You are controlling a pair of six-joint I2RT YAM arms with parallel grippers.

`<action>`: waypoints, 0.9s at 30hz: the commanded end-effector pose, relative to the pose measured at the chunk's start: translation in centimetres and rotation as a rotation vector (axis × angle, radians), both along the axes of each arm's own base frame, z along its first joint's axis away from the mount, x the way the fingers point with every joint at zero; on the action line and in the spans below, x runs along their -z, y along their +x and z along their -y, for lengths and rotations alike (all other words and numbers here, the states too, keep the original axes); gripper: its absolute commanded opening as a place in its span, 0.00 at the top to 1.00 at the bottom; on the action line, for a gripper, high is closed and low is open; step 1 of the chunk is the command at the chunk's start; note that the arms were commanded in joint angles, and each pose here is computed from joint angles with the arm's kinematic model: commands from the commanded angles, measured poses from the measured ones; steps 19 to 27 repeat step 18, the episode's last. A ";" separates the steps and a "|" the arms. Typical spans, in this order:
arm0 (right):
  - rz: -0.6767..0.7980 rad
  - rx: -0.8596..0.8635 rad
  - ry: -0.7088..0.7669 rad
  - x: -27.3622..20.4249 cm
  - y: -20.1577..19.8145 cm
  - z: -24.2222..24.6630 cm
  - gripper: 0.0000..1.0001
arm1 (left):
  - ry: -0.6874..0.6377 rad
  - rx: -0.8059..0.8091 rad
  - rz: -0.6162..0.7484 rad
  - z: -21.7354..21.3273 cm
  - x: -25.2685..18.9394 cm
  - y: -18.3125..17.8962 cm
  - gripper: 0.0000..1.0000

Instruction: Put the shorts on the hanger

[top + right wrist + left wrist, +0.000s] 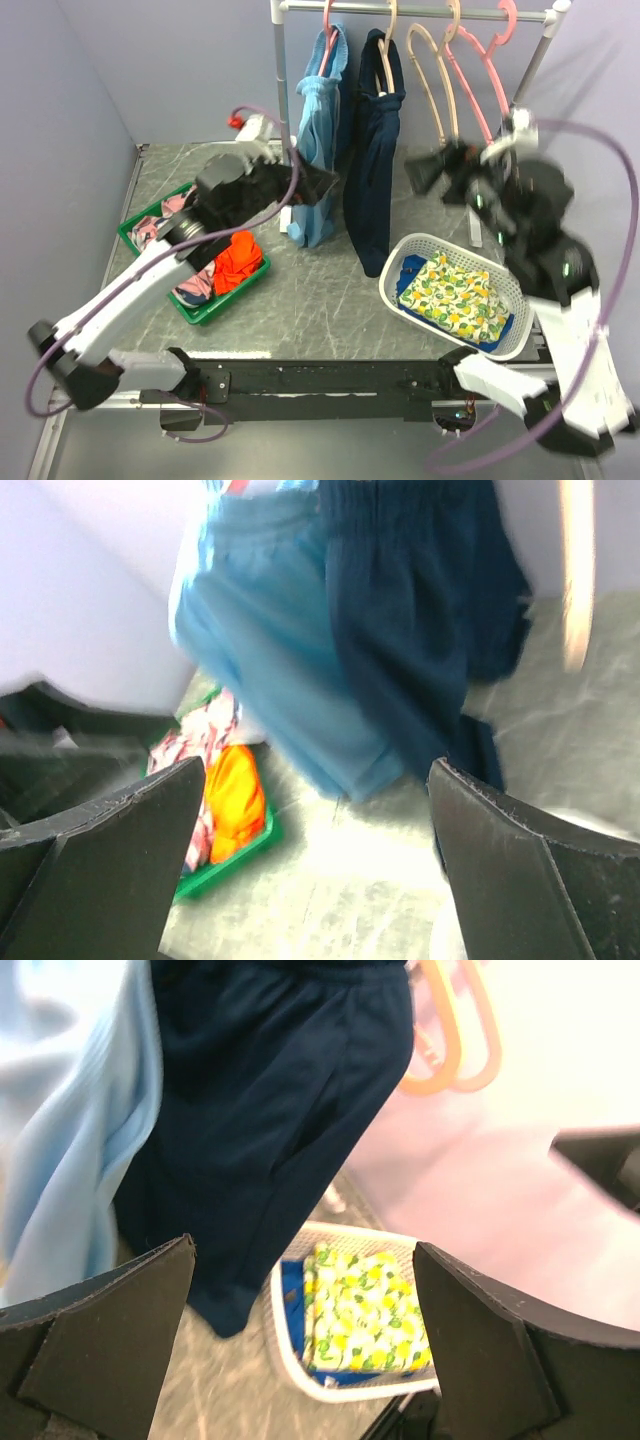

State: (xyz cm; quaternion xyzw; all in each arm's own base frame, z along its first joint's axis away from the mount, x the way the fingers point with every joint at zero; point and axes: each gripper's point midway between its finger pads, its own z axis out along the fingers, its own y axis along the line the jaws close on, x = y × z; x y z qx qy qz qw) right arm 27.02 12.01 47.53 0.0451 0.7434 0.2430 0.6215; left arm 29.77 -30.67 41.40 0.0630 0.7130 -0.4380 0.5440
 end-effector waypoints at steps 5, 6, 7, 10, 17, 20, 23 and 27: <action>-0.056 -0.102 0.140 9.8 -5.1 -0.8 0.00 | 0.154 -0.160 -0.106 -5.9 8.3 -3.0 0.03; -0.109 -0.098 0.129 12.7 -5.1 -1.0 0.00 | 0.140 -0.183 -0.110 -6.7 8.6 -3.3 0.04; -0.103 -0.097 0.150 13.2 -5.7 -0.7 0.00 | 0.174 -0.191 -0.151 -7.1 11.6 -3.6 0.04; -0.156 -0.086 0.150 17.7 -6.0 -0.6 0.00 | 0.168 -0.194 -0.194 -7.7 14.8 -4.4 0.04; -0.239 -0.068 0.125 24.3 -5.8 -0.6 0.00 | 0.133 -0.175 -0.231 -7.5 17.7 -5.1 0.04; -0.247 -0.063 0.120 24.7 -5.8 -0.5 0.00 | 0.136 -0.182 -0.236 -7.6 18.0 -5.1 0.03; -0.247 -0.063 0.120 24.7 -5.8 -0.5 0.00 | 0.136 -0.182 -0.236 -7.6 18.0 -5.1 0.03; -0.247 -0.063 0.120 24.7 -5.8 -0.5 0.00 | 0.136 -0.182 -0.236 -7.6 18.0 -5.1 0.03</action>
